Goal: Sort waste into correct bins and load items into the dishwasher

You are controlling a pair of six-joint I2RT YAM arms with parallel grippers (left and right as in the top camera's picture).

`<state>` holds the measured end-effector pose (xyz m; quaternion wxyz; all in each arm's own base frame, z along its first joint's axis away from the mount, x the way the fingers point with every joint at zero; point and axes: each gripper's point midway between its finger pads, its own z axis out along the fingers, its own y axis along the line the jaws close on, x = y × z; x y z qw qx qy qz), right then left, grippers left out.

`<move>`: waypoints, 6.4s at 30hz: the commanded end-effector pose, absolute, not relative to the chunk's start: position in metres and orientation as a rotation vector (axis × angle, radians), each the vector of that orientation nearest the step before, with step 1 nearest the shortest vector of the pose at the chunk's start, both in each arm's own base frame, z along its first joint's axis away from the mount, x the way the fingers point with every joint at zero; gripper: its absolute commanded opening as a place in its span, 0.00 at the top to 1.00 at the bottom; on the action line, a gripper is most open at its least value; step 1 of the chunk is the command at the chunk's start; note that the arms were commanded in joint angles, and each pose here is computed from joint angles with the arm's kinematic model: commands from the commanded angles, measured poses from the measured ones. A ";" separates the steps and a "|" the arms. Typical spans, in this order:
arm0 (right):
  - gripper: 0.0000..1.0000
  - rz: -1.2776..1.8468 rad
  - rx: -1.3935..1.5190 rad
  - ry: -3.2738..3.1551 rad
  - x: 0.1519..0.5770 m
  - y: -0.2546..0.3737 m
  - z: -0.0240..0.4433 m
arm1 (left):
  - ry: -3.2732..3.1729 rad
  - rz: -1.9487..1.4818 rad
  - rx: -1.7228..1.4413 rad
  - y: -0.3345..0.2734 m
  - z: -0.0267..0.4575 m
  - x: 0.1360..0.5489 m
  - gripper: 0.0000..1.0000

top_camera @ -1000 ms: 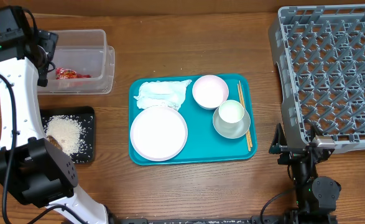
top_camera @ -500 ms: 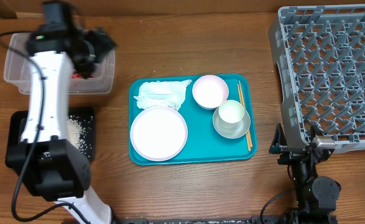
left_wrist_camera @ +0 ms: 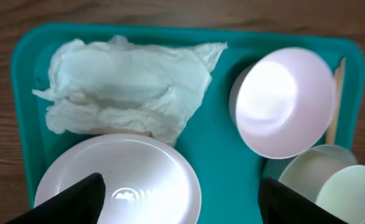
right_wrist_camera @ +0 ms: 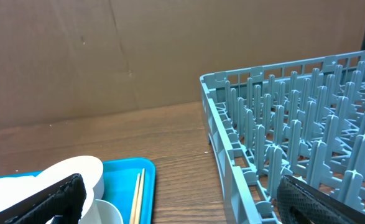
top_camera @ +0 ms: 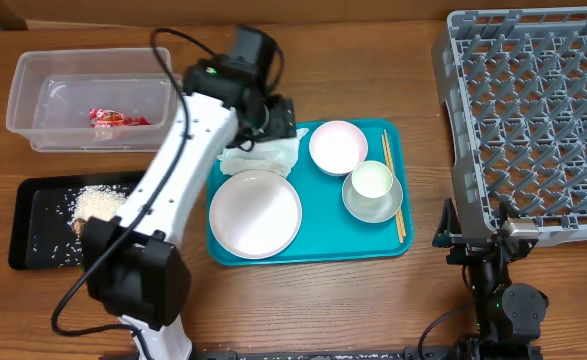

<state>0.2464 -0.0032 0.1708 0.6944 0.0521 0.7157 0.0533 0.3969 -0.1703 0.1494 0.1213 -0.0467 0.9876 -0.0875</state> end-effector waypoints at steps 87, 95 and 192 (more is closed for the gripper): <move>0.00 0.106 0.123 1.591 0.246 -0.006 0.170 | 3.109 0.080 0.029 -0.173 0.021 0.386 0.51; 0.00 0.106 0.123 1.591 0.246 -0.006 0.170 | 3.092 0.067 0.024 -0.174 0.024 0.391 0.82; 0.00 0.106 0.123 1.591 0.246 -0.006 0.170 | 2.951 -0.004 -0.314 -0.153 0.060 0.440 0.35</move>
